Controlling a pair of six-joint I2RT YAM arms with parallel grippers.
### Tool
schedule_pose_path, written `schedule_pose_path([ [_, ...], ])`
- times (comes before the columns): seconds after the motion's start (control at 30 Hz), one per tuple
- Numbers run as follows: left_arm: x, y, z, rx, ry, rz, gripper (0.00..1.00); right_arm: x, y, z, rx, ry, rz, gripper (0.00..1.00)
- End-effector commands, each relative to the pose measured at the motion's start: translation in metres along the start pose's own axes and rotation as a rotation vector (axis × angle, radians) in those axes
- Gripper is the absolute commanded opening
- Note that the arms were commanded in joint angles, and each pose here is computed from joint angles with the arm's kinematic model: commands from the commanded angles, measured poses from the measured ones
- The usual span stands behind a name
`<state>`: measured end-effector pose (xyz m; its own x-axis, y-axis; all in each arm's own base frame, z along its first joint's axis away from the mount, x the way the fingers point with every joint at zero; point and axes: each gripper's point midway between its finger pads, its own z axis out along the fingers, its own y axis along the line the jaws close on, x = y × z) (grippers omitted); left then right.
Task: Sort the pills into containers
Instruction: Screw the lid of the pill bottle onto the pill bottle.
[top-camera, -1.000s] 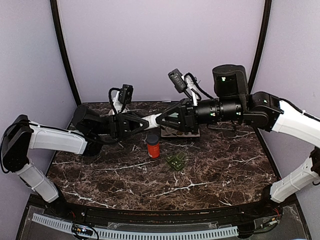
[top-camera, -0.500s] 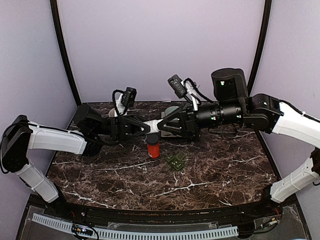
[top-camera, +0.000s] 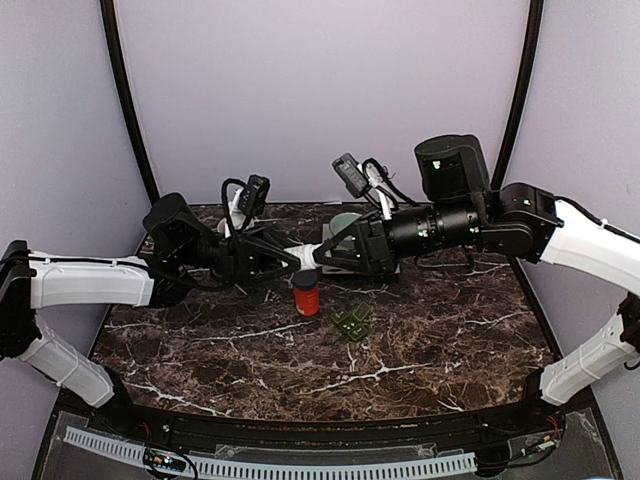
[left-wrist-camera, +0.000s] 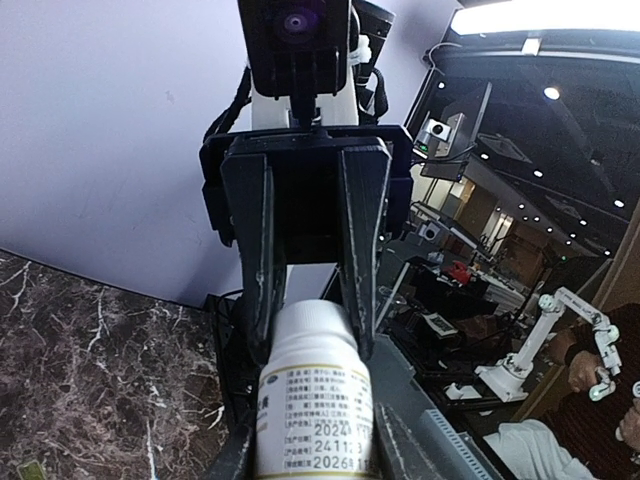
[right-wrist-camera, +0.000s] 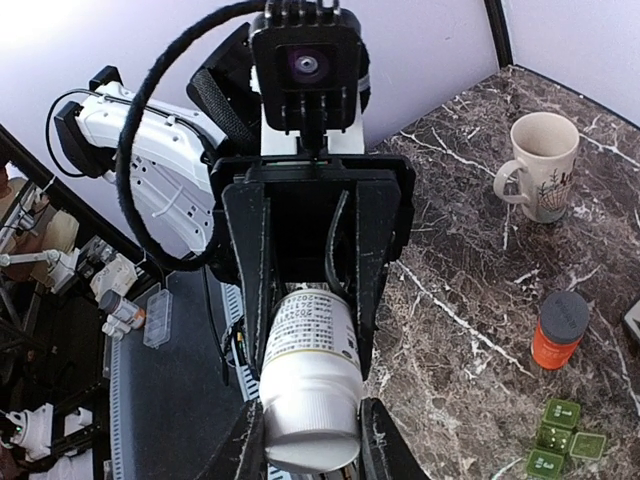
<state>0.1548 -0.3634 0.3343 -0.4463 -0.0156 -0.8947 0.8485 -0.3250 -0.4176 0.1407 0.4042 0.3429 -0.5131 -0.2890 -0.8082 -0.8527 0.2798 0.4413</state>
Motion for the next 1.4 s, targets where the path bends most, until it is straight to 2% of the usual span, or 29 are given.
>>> schedule_pose_path([
  [0.0,-0.026,-0.023,0.033,-0.033,-0.030,0.156,0.00,0.042,-0.016,0.062,0.001,0.130,0.129,0.00],
  [0.47,-0.023,-0.014,0.034,-0.230,-0.027,0.338,0.00,0.024,-0.012,0.064,-0.036,0.063,0.312,0.00],
  [0.83,-0.034,-0.006,0.016,-0.437,-0.040,0.498,0.00,0.035,-0.019,0.070,-0.019,0.133,0.399,0.00],
  [1.07,-0.049,0.001,-0.001,-0.622,-0.113,0.563,0.00,0.040,-0.025,0.072,0.013,0.145,0.413,0.00],
  [1.37,-0.064,0.000,0.002,-0.801,-0.189,0.655,0.00,0.050,-0.042,0.082,0.116,0.158,0.416,0.00],
])
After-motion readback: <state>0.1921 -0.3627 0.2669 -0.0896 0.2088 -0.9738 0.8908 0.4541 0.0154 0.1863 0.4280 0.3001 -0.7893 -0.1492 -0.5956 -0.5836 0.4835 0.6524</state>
